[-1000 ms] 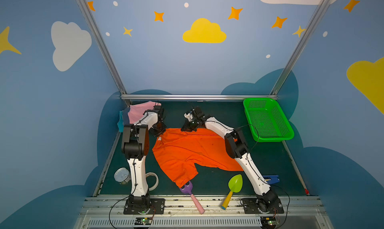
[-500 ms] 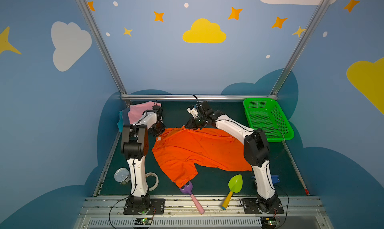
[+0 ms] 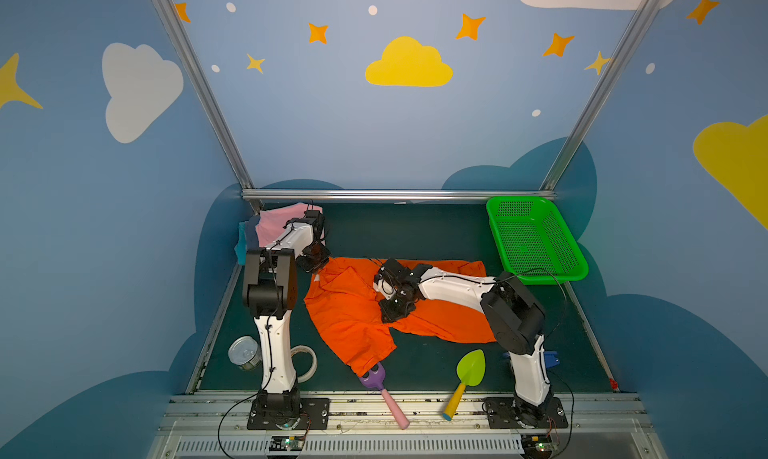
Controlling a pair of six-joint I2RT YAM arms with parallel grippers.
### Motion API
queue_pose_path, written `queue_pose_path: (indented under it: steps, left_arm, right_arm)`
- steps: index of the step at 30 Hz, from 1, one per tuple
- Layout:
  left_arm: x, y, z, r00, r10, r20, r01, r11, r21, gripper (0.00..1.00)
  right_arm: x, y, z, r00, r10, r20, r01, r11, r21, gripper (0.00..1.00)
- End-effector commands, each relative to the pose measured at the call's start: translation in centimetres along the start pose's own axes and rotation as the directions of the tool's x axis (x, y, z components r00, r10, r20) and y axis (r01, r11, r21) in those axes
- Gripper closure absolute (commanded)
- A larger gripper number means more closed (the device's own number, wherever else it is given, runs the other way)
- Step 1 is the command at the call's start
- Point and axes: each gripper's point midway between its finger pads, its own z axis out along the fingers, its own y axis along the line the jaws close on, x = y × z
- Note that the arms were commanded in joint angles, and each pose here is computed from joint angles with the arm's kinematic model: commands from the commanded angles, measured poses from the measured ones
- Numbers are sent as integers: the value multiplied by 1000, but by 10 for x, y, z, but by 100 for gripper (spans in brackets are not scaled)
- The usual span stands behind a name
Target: Fold and stack the t-shirts
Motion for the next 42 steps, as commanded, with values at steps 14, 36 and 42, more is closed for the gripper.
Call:
queue_pose_path:
  steps: [14, 36, 42]
  left_arm:
    - [46, -28, -92, 955, 236, 180, -238, 971, -11, 56]
    - [88, -49, -34, 919, 389, 68, -372, 910, -182, 91]
    - [92, -31, -75, 916, 387, 111, -364, 914, -182, 94]
  right_arm:
    - [-8, -74, -135, 892, 274, 360, -264, 961, -77, 91]
    - [40, -138, -146, 824, 437, 361, -485, 873, 50, 100]
    - [37, -137, -145, 823, 439, 360, -481, 876, 30, 100]
